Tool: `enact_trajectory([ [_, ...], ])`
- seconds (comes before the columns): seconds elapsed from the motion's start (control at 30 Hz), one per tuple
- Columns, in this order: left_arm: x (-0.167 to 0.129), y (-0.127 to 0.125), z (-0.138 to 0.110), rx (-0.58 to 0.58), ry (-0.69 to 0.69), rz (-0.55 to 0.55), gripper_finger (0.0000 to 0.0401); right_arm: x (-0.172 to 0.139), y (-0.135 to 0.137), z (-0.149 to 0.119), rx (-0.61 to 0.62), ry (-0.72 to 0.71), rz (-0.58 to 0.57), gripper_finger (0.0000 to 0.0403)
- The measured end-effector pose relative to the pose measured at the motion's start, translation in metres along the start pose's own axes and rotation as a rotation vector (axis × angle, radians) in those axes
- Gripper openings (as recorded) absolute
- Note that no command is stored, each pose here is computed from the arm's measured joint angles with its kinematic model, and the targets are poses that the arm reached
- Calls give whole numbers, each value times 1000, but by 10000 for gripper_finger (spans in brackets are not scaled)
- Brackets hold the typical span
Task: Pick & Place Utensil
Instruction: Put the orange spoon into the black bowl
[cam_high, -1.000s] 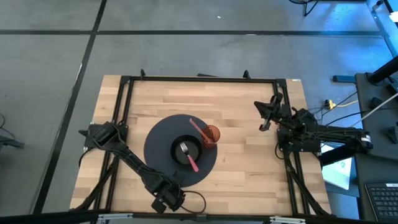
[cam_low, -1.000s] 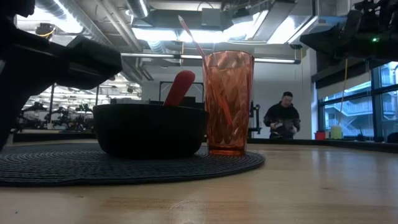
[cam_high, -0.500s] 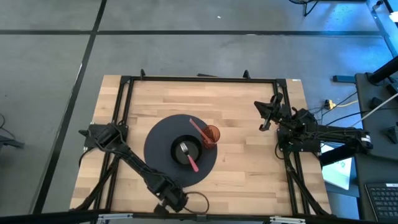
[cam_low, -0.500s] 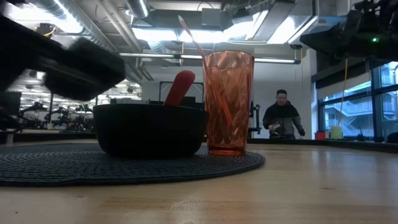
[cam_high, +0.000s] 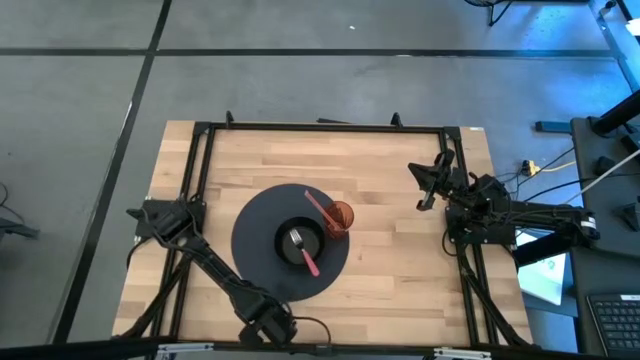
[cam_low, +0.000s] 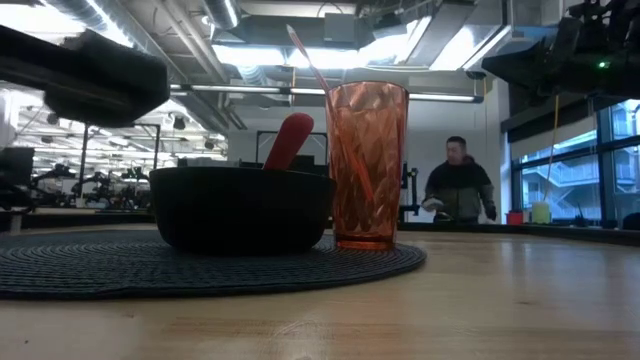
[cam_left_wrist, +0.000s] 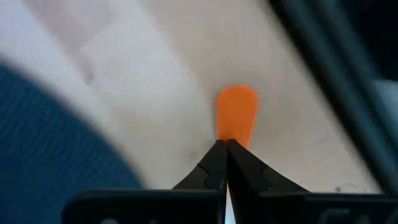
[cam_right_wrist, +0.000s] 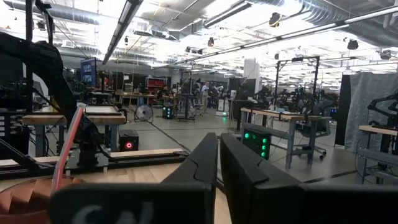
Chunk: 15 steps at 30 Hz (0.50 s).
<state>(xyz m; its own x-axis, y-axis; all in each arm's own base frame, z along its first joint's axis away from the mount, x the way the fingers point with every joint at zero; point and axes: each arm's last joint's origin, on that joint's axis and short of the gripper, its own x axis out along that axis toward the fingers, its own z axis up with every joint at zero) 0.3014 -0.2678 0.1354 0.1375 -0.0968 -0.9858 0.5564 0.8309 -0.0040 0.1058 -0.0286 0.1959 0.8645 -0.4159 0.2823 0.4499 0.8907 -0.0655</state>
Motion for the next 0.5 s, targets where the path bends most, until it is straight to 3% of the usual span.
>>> enact_trajectory([
  [0.5, -40, 2, 5, -9, 172, 88, 8, 0, 0, 0, 35, -1, 1, 21],
])
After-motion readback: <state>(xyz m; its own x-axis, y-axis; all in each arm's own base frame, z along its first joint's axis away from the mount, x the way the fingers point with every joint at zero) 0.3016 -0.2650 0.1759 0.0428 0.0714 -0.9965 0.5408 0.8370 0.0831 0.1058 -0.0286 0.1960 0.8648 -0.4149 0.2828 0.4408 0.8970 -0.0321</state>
